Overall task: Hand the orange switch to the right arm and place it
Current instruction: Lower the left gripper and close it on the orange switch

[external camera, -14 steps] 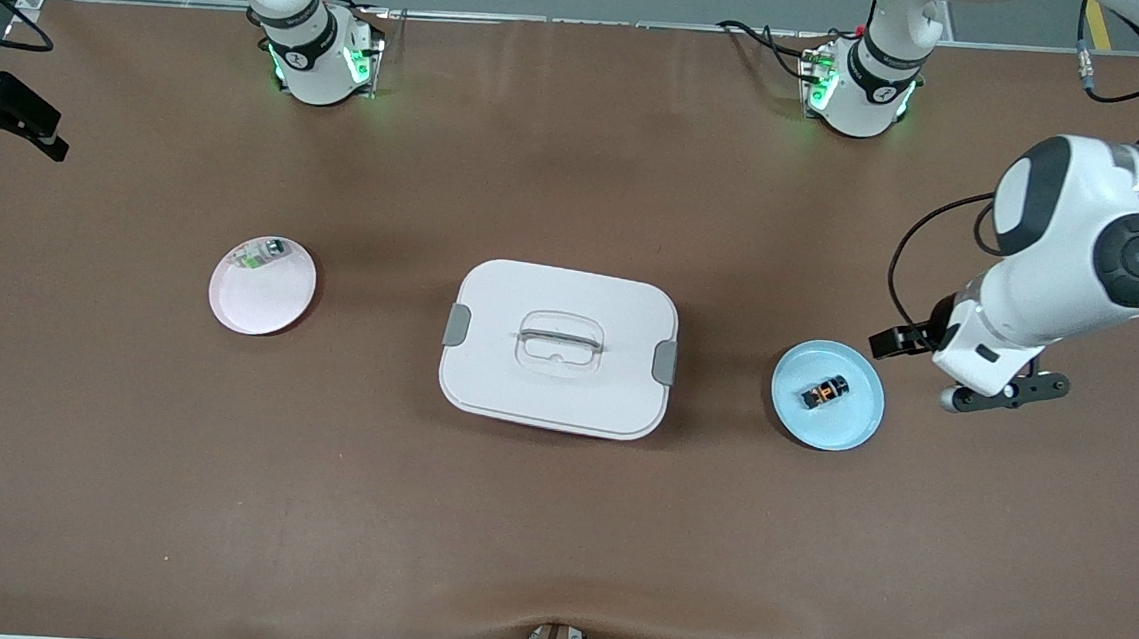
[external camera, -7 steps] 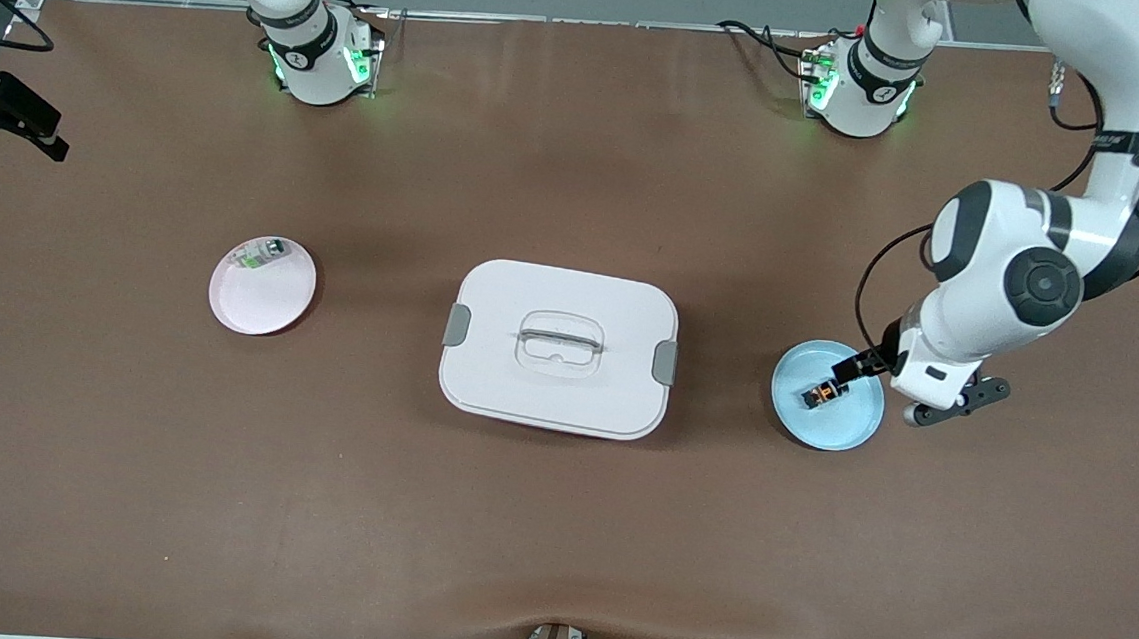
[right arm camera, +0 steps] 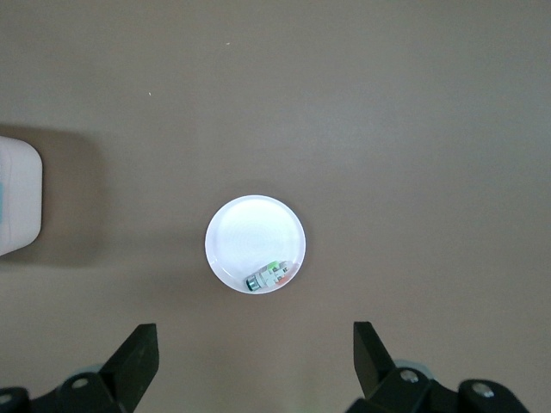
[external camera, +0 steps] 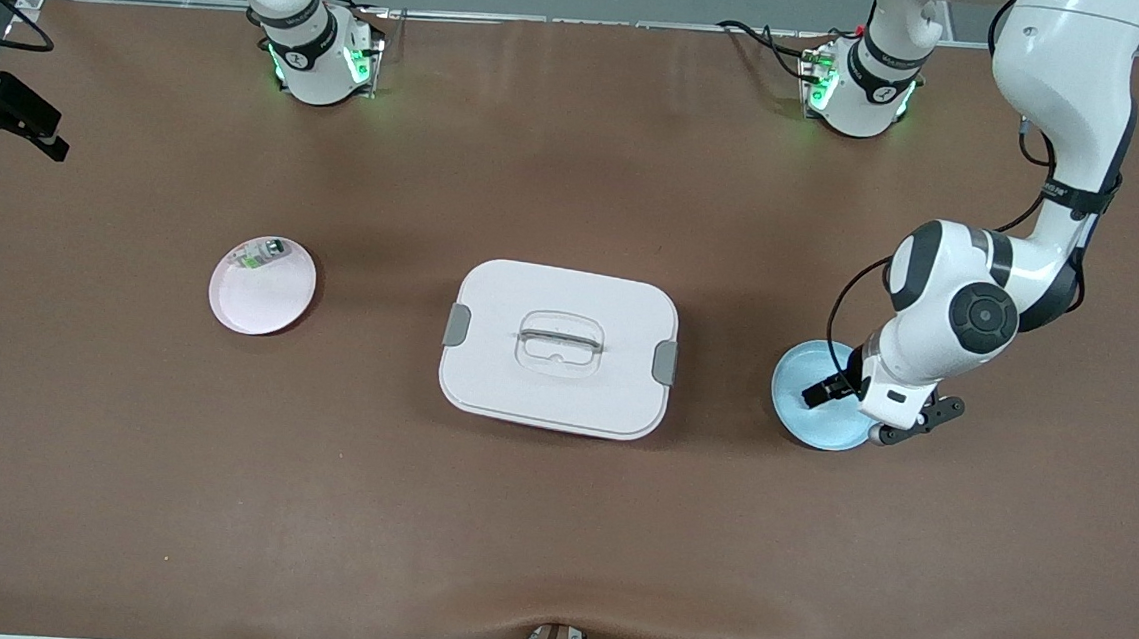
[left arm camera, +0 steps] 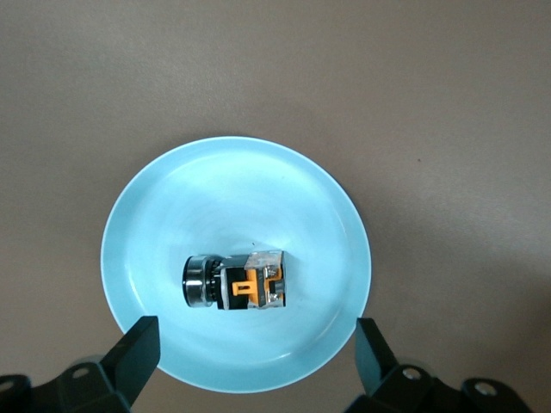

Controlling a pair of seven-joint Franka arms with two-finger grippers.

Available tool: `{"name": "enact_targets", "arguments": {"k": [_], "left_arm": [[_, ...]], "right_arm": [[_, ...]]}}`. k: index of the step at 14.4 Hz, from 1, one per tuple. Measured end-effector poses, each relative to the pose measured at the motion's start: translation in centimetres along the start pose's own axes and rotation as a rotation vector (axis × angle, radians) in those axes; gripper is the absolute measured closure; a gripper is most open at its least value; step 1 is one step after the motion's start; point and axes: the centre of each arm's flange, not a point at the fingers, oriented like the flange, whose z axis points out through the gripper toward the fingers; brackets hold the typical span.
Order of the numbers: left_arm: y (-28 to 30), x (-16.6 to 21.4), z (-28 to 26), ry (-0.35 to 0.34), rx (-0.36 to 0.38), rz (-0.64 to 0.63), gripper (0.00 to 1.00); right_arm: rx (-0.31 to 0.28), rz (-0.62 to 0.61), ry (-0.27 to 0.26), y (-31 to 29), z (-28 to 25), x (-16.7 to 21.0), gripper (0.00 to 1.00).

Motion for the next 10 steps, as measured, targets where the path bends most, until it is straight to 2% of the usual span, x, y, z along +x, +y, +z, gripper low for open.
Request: {"name": "enact_targets", "arguments": {"k": [10], "left_arm": [[-0.9,-0.2,4.8,-0.013,0.035,0.022,0.00]], "right_arm": [[0.000,0.000,0.000,0.0,0.0,0.0,0.00]]}}
